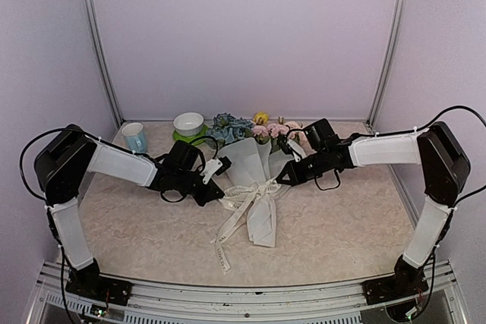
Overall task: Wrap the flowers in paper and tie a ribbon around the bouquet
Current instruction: Tie the half-tied ribbon around the folded bouquet.
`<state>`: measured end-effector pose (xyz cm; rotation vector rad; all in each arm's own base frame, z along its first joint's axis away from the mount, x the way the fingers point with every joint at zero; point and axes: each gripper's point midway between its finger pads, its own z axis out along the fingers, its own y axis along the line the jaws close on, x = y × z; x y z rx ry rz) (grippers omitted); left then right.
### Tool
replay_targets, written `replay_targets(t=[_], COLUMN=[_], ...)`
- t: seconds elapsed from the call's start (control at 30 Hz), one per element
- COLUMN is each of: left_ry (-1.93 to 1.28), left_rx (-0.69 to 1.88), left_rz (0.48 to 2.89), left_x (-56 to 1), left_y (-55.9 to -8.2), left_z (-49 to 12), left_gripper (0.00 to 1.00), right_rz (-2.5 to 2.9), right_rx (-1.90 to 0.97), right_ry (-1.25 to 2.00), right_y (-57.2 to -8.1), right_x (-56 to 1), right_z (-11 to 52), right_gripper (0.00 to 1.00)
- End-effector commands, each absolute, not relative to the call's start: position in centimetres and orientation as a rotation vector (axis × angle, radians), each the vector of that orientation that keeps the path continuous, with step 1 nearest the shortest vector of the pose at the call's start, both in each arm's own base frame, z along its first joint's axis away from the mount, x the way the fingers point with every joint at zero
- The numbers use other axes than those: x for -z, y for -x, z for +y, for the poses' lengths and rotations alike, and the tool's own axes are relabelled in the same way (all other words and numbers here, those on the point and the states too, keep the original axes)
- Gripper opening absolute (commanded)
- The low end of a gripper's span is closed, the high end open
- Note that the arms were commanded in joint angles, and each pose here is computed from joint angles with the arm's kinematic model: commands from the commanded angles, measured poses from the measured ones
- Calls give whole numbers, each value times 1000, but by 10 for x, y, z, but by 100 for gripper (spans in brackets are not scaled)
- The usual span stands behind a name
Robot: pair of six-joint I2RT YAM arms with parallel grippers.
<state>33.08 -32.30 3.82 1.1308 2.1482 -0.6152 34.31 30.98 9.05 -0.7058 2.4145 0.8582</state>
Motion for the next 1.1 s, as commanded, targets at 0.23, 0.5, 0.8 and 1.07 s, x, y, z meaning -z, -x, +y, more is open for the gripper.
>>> replay_targets(t=[0.23, 0.5, 0.8, 1.07], left_ry=[-948, -1005, -1087, -1054], left_rx=[366, 478, 604, 613], left_rz=[2210, 2196, 2093, 2140], left_x=[-56, -59, -76, -74], left_y=[-350, -333, -321, -331], left_z=[-285, -296, -318, -313], left_gripper=[0, 0, 13, 20], right_rz=[2504, 2556, 2499, 2502], right_rx=[-730, -725, -847, -850], right_ry=[580, 515, 560, 568], right_y=[-333, -321, -326, -324], right_x=[-80, -65, -77, -76], right_z=[271, 249, 269, 269], right_gripper=[0, 0, 0, 0])
